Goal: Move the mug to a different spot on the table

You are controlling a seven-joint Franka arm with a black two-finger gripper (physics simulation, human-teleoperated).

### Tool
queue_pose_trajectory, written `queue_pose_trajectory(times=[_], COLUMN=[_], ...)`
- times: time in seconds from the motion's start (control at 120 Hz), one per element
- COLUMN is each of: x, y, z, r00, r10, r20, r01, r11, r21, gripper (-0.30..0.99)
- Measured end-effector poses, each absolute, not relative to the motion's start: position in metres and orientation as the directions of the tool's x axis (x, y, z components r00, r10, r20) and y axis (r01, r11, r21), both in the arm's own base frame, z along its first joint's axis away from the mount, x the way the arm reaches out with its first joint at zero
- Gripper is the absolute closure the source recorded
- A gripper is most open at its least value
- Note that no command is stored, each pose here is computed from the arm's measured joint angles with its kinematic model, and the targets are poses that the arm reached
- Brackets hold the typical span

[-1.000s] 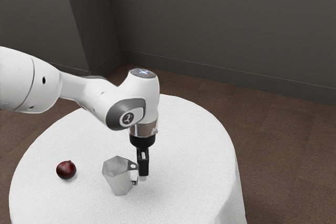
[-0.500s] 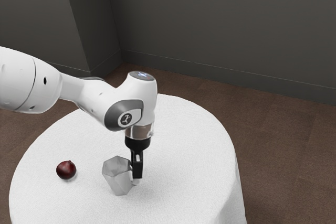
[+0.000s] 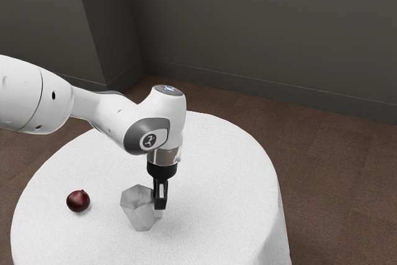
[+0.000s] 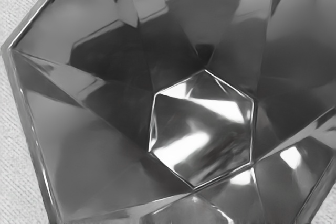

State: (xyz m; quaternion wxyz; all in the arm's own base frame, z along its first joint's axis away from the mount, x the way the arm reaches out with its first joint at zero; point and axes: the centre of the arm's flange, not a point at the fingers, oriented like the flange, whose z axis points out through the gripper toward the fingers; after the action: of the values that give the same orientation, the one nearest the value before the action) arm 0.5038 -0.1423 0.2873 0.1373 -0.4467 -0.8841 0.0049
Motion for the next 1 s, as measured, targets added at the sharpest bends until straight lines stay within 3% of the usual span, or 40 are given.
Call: queue_pose_trajectory(times=[0.467, 0.767, 1.0], x=[0.52, 0.525, 0.56], y=[-0.143, -0.12, -0.091], z=[0.326, 0.333, 0.323], r00=[-0.509, -0.436, -0.402], r10=[0.81, 0.805, 0.8], r20=[0.291, 0.402, 0.445], r01=[0.81, 0.824, 0.83], r11=[0.565, 0.537, 0.523], r21=[-0.155, -0.181, -0.192], gripper=[0.7, 0.75, 0.76])
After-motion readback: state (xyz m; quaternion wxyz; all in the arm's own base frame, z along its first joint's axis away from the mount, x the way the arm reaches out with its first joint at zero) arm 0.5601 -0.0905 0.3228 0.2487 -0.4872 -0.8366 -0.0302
